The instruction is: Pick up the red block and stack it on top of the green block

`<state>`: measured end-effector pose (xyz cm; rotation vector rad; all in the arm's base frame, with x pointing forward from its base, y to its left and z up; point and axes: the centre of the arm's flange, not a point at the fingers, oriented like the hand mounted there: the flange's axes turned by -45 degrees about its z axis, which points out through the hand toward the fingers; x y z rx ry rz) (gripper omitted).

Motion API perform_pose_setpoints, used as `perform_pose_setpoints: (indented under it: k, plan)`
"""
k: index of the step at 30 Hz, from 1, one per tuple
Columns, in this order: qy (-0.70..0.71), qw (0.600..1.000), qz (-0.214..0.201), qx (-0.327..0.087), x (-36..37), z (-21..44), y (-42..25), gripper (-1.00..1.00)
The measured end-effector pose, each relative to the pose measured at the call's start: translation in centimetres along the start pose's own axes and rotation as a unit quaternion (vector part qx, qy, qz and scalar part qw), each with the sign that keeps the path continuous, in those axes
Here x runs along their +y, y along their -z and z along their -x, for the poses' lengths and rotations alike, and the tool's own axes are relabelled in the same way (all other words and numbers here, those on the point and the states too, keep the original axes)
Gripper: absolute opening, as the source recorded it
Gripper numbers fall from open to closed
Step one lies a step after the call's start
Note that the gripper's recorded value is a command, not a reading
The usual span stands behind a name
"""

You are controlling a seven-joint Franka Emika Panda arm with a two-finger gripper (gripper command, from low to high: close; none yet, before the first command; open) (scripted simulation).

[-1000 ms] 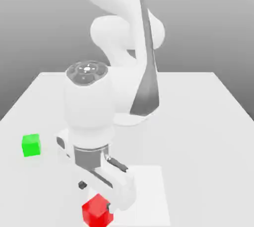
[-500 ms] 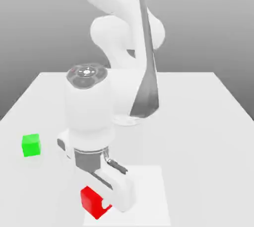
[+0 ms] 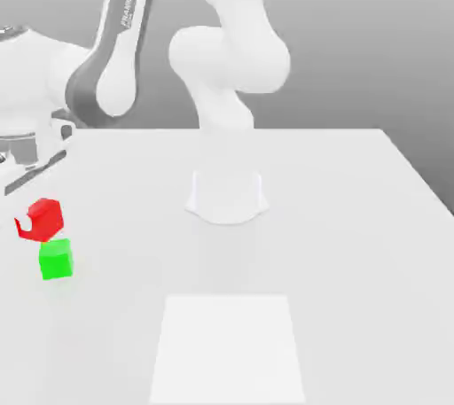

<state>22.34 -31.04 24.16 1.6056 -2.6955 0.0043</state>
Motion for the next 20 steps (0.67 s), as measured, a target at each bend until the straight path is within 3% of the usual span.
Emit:
perform_pose_setpoints:
  k: [6,7,14,20]
  plan:
    - [-0.016,1.000,-0.001,-0.003,0.5,-0.4,-5.4,-1.00]
    - [-0.017,1.000,-0.001,-0.002,0.6,-0.4,-5.9,1.00]
    - [-0.017,1.000,0.000,-0.003,0.6,-0.4,-5.8,1.00]
    - [-0.018,1.000,0.000,-0.004,0.6,-0.5,-0.5,1.00]
